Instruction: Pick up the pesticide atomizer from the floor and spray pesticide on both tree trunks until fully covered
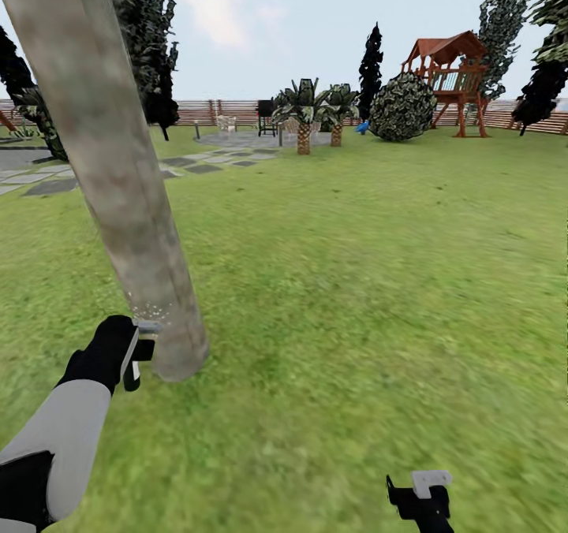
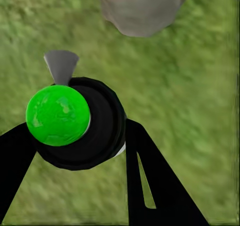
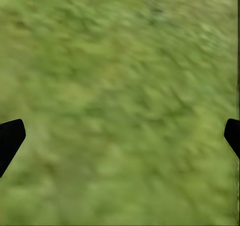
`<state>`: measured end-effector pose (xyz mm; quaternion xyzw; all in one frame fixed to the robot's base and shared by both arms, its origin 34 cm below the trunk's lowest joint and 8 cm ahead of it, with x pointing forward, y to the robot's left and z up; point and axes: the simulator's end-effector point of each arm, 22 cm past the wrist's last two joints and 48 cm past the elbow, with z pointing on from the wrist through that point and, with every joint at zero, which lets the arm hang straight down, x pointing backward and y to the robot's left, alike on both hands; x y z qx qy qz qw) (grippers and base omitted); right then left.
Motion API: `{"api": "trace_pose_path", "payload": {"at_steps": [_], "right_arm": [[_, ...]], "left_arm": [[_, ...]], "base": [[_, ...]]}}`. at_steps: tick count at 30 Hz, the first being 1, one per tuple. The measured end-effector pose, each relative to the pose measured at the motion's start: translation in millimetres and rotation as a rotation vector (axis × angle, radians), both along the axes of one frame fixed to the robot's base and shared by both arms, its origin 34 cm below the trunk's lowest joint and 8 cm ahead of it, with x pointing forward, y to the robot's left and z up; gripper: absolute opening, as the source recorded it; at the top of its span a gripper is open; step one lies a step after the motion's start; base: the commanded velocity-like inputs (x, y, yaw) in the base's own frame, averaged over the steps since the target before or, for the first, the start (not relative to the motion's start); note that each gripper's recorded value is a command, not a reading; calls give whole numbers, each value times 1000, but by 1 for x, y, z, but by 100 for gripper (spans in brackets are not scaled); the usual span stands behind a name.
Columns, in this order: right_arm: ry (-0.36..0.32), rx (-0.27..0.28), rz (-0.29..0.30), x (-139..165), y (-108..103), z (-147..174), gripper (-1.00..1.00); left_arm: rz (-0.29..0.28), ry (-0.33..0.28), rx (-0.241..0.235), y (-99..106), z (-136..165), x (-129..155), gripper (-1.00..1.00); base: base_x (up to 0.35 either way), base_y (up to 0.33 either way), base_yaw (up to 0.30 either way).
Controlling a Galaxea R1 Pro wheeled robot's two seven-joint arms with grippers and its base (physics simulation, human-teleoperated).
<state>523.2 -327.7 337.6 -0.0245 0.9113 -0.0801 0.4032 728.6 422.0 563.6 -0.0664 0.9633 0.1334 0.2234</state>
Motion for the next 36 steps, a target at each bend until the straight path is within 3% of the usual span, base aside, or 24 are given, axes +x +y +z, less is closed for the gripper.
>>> {"api": "trace_pose_path", "payload": {"at_steps": [14, 23, 36], "right_arm": [[0, 0, -1, 0, 0, 0, 100], [-2, 3, 0, 1, 3, 0, 100], [-2, 4, 2, 1, 3, 0, 100]], "left_arm": [[4, 7, -5, 0, 0, -1, -100], [5, 6, -4, 1, 0, -1, -100], [8, 33, -10, 3, -11, -10, -100]], "base": [[12, -273, 6], [91, -274, 226], [169, -249, 59]]}}
